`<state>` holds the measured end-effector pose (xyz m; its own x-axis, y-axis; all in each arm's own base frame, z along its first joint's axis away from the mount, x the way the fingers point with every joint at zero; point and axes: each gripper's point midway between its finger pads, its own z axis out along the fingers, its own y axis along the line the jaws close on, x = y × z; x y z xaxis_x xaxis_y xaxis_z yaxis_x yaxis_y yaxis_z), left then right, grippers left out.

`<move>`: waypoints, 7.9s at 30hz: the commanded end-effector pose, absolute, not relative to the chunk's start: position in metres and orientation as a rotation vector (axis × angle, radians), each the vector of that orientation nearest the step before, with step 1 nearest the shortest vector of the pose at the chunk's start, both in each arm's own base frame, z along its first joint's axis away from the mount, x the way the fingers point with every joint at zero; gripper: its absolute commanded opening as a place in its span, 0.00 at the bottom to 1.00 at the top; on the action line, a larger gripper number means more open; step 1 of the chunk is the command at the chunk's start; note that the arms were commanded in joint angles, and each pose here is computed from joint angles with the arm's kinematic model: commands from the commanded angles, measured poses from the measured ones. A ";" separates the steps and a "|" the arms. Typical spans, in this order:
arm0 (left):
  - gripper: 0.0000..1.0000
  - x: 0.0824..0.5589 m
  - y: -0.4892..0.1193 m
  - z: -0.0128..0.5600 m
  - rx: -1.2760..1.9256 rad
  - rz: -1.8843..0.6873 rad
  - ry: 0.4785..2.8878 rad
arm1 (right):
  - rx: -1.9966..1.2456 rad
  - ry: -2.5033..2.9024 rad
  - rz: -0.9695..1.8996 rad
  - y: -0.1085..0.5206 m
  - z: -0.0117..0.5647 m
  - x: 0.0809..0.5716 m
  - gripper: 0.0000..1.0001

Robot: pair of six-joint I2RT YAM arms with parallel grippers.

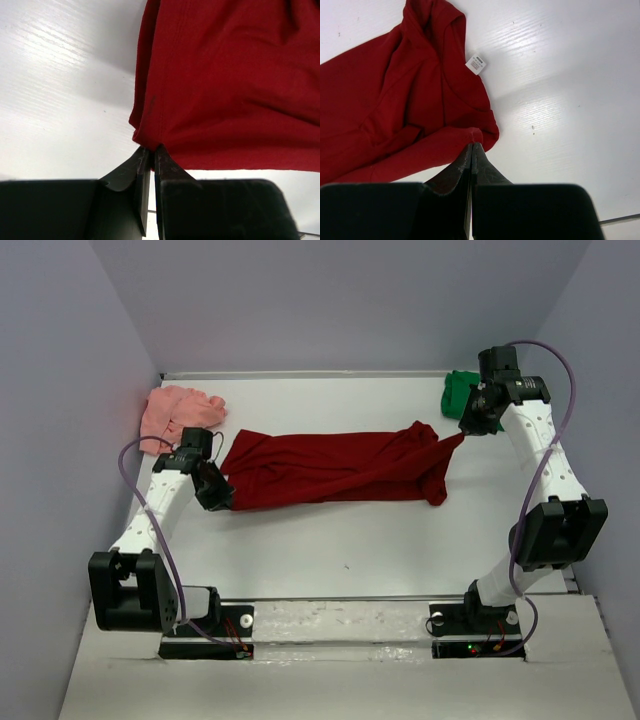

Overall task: Fold and stack the t-shirts
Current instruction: Fold the other side of the tshirt into a rectangle, then rotate the tshirt 90 degrees

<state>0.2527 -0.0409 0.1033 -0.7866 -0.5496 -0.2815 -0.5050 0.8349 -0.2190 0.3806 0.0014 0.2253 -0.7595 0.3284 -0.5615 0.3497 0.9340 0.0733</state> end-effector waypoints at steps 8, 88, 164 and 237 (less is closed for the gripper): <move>0.18 0.252 -0.043 0.102 -0.776 -0.204 2.700 | 0.465 2.392 -0.038 -0.003 0.255 0.389 0.00; 0.00 0.343 -0.009 0.111 -0.771 0.065 2.650 | 0.321 2.440 -0.148 0.004 0.231 0.449 0.00; 0.15 0.429 -0.026 0.072 -0.562 0.081 2.736 | 0.262 2.499 -0.257 0.007 0.160 0.522 0.00; 0.00 0.418 -0.095 0.077 -0.367 -0.055 2.711 | 0.165 2.627 0.185 0.103 0.141 0.469 0.00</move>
